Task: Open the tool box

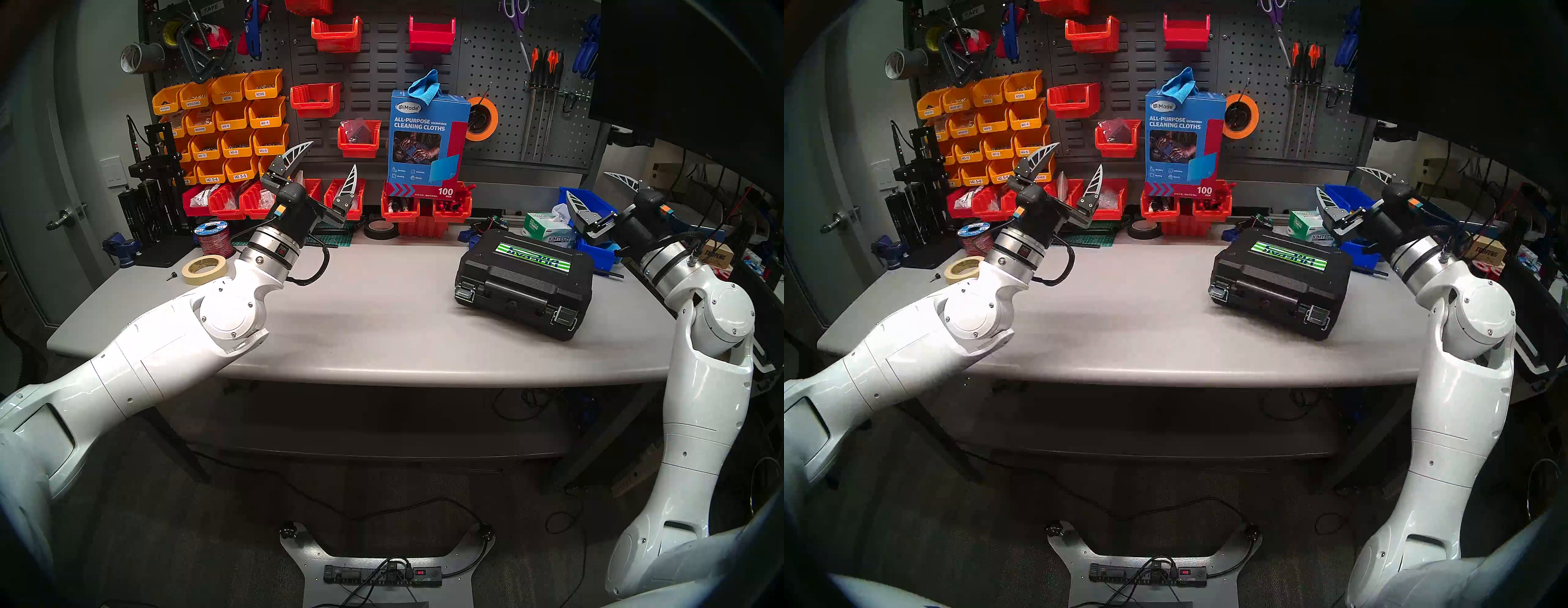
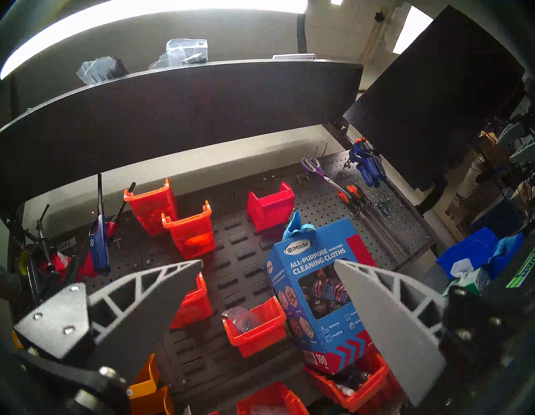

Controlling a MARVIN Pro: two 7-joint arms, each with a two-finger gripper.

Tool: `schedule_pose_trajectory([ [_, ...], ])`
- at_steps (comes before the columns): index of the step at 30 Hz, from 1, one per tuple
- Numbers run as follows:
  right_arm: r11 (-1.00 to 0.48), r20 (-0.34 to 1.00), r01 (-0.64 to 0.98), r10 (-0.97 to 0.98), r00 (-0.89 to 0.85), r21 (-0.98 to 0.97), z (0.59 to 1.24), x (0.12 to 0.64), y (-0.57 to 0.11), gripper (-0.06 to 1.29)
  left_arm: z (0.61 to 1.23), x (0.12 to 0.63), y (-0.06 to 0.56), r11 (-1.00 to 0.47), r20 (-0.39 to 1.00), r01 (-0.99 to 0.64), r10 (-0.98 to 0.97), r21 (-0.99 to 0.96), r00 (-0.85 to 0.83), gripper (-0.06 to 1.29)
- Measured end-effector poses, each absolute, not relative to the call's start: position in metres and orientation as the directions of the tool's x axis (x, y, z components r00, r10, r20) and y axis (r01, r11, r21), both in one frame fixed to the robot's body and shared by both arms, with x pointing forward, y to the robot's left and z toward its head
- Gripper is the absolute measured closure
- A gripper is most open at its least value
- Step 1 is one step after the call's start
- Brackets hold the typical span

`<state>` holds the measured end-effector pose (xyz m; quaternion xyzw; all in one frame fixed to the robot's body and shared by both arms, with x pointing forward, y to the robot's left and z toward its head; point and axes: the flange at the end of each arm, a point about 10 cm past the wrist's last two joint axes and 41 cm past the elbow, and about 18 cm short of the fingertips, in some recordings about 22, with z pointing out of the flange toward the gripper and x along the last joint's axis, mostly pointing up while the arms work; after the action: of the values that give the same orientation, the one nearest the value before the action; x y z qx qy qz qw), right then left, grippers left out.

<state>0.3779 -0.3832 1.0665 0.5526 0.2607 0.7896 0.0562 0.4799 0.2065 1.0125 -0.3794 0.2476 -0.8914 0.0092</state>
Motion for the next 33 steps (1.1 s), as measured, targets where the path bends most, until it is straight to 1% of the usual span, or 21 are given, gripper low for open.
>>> schedule_pose_trajectory([
  [15,-0.801,0.888,0.391,0.369,-0.275,0.454,1.08,0.298,-0.383,0.02,1.014,0.478,0.21,-0.87,0.703,-0.193,-0.216,-0.453,-0.678,0.0],
  [22,-0.747,0.893,0.49,0.386,-0.23,0.45,1.071,0.263,-0.375,0.02,1.015,0.477,0.211,-0.869,0.71,-0.199,-0.216,-0.452,-0.67,0.0],
  [28,-0.672,0.869,0.557,0.437,-0.233,0.487,1.056,0.247,-0.368,0.02,1.015,0.476,0.211,-0.871,0.712,-0.201,-0.212,-0.448,-0.67,0.0],
  [33,-0.598,0.823,0.589,0.519,-0.231,0.543,1.036,0.241,-0.362,0.02,1.016,0.476,0.212,-0.875,0.713,-0.198,-0.209,-0.443,-0.67,0.0],
])
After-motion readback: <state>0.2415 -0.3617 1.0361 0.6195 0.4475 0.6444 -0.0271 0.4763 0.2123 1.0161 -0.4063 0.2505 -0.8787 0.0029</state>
